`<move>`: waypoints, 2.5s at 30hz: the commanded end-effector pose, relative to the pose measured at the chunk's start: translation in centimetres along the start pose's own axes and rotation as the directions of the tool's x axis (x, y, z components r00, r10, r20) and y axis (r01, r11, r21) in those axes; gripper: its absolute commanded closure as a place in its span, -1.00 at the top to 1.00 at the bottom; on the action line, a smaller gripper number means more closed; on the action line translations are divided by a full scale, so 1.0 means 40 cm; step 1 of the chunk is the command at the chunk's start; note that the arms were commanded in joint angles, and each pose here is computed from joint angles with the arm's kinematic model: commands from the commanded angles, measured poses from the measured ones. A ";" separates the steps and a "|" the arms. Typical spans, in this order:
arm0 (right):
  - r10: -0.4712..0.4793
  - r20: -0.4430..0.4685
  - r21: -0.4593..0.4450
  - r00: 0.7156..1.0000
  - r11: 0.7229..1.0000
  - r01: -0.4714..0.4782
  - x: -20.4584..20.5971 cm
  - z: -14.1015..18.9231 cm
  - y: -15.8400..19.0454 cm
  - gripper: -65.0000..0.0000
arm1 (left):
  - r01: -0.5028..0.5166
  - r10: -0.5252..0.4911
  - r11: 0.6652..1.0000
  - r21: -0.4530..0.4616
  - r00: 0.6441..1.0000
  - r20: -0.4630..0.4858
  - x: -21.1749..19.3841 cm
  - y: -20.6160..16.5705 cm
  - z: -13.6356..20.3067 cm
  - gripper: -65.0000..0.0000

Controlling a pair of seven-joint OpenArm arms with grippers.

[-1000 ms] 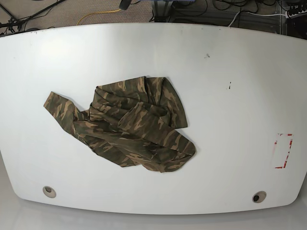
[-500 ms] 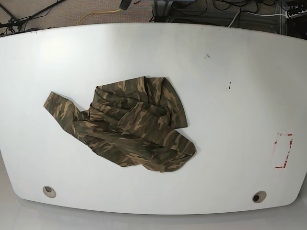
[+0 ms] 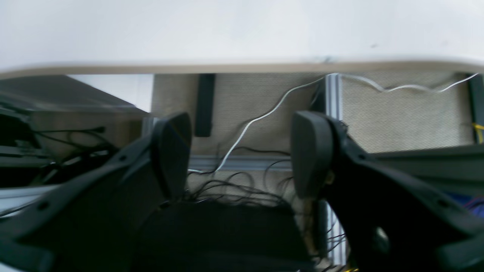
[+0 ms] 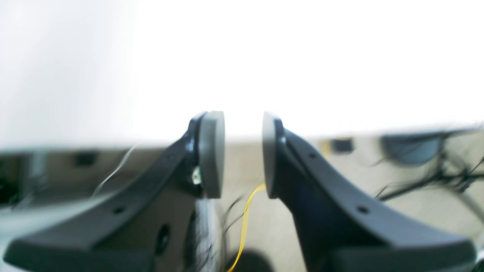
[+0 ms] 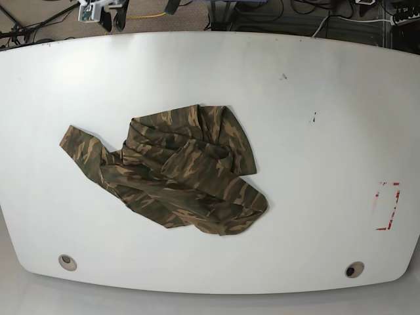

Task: Fold the T-shirt properly
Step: 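Lower the right gripper onto the shirt edge and pinch it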

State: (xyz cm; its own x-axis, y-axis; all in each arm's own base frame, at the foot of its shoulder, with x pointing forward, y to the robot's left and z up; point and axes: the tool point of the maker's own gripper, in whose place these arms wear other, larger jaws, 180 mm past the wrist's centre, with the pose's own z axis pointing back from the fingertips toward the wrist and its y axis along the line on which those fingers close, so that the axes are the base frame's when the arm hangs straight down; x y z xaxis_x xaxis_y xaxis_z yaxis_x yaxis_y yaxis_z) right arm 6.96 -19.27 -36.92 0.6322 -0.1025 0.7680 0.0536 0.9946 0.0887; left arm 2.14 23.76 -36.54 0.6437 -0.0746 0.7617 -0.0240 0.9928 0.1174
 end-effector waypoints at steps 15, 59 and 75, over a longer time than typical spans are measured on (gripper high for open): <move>0.094 0.098 0.073 0.991 0.992 -0.101 0.277 -0.255 0.035 -0.49 | -0.067 0.061 0.997 0.025 0.975 0.214 0.143 -0.027 -0.076 0.60; 0.123 0.066 0.294 0.990 0.946 -0.137 0.777 -0.849 0.123 0.40 | -0.092 0.089 0.996 0.001 0.970 0.226 0.232 -0.050 -0.216 0.59; 0.146 0.028 0.260 0.989 0.954 -0.149 0.666 -0.890 0.129 0.37 | -0.096 0.093 0.995 0.001 0.964 0.250 0.272 -0.049 -0.248 0.59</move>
State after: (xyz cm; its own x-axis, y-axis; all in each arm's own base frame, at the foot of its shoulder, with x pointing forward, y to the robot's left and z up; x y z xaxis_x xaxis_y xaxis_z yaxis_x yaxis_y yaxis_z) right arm 50.05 -16.46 -40.66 0.6529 0.0542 0.7555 -0.2388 0.9613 0.1374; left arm 16.31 21.91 -35.75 0.4611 0.0085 0.8873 -0.0912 0.9951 0.0378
